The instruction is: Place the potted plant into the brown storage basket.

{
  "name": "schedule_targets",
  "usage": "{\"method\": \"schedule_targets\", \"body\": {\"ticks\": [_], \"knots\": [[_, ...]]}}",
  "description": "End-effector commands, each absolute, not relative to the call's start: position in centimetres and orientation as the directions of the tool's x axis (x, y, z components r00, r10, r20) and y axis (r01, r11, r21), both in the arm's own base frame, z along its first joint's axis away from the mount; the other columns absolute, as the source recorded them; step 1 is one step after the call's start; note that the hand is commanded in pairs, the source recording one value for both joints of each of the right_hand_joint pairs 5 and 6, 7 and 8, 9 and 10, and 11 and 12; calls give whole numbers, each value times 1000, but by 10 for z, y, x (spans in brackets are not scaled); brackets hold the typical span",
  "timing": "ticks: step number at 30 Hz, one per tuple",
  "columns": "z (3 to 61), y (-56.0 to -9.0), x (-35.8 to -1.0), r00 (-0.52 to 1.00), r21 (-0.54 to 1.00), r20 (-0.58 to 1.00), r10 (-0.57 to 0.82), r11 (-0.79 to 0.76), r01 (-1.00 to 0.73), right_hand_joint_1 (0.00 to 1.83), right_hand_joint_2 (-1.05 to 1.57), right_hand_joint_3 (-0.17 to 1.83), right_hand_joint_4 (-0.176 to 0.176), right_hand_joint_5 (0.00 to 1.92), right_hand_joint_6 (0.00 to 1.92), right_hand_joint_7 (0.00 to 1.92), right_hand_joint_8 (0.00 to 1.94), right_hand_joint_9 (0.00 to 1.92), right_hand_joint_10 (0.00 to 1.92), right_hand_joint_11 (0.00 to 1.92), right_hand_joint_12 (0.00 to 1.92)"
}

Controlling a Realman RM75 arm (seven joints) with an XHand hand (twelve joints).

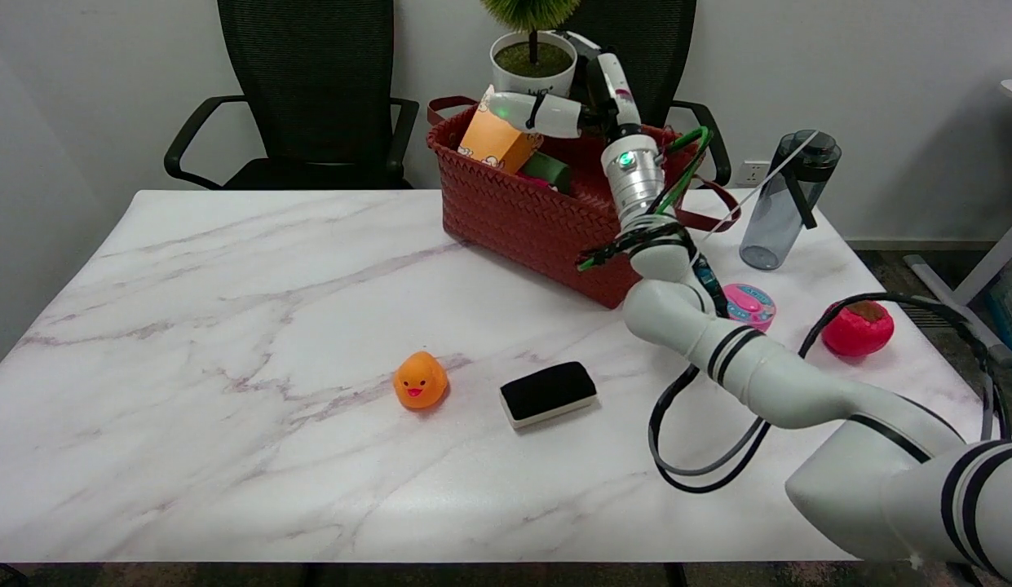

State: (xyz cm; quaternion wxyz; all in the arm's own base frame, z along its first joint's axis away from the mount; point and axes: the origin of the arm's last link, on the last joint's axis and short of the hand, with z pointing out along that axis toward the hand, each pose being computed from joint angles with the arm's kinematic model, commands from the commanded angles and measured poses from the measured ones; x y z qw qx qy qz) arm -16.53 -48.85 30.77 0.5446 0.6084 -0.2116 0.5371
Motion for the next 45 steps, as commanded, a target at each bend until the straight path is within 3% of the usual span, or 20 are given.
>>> {"method": "schedule_targets", "body": {"ticks": [1, 17, 25, 34, 45], "knots": [[349, -518, -157, 501, 589, 778, 380, -160, -792, 1052, 613, -175, 0, 556, 556, 954, 954, 807, 807, 423, 423], [368, -530, -185, 616, 642, 727, 302, 19, -767, 1024, 611, -175, 0, 558, 558, 951, 951, 776, 776, 413, 413], [373, -527, -171, 739, 770, 599, 309, 32, -637, 1043, 613, -175, 0, 522, 522, 936, 936, 774, 774, 413, 413], [376, -526, -162, 762, 795, 571, 305, 25, -606, 1083, 572, -175, 0, 425, 425, 897, 897, 758, 758, 419, 419], [389, -516, -177, 777, 796, 565, 279, 66, -602, 1100, 550, -175, 0, 385, 385, 880, 880, 750, 750, 422, 422]]}}
